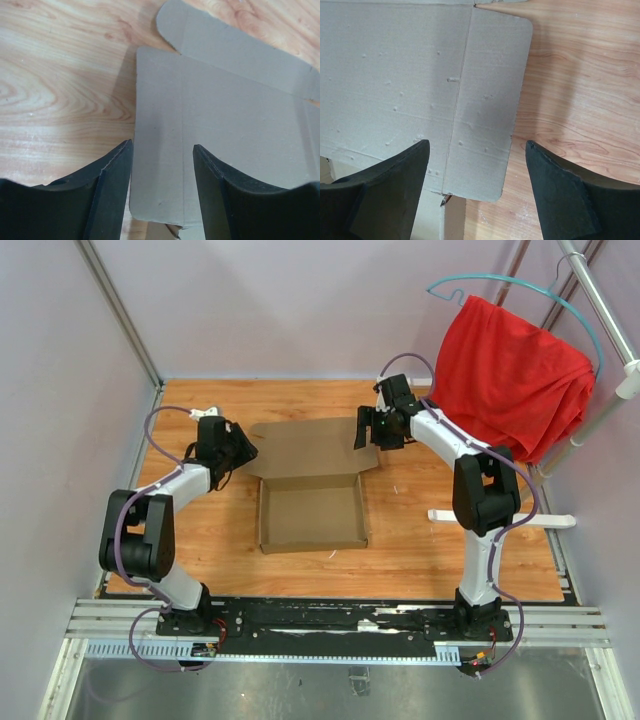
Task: Fold the paper box
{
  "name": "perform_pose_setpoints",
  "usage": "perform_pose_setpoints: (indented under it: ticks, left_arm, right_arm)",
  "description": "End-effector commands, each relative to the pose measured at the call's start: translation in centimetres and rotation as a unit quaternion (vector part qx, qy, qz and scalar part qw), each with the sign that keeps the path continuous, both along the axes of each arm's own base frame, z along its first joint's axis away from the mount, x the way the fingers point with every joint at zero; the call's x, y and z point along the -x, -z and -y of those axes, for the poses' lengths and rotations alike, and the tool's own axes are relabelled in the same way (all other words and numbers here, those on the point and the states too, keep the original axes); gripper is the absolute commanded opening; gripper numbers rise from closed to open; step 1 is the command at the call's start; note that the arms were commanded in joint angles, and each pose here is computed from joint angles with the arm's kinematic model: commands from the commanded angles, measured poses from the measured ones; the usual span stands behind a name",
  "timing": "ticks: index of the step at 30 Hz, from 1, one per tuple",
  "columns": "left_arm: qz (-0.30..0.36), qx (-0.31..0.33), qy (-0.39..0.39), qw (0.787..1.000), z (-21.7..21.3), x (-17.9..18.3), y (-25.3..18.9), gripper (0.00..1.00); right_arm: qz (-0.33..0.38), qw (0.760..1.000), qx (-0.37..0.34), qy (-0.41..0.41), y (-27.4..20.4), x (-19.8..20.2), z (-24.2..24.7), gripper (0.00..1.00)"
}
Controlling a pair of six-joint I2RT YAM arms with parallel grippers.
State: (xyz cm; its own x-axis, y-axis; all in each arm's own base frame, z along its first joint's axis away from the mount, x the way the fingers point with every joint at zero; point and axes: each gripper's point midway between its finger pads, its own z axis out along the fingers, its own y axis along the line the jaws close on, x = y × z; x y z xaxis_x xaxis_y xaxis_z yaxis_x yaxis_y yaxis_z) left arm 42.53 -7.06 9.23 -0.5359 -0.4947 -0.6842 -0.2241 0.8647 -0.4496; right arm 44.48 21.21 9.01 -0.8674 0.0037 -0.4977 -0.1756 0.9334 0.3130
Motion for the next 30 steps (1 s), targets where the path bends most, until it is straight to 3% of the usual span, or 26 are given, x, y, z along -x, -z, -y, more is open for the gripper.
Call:
perform_pose_setpoints:
  ticks: [1, 13, 30]
  left_arm:
    - [-0.009, -0.016, -0.006, 1.000, -0.8, 0.3, 0.5, 0.57]
    - [-0.023, 0.002, 0.012, 1.000, 0.2, -0.3, 1.9, 0.56]
    - [0.020, 0.026, 0.060, 0.998, 4.0, -1.9, -1.2, 0.53]
  right_arm:
    - [-0.013, 1.000, 0.003, 0.016, 0.6, 0.2, 0.8, 0.79]
    - [-0.026, 1.000, -0.008, 0.006, 1.7, 0.6, 0.4, 0.78]
    - [-0.008, 0.999, -0.047, -0.011, -0.1, 0.5, -1.1, 0.74]
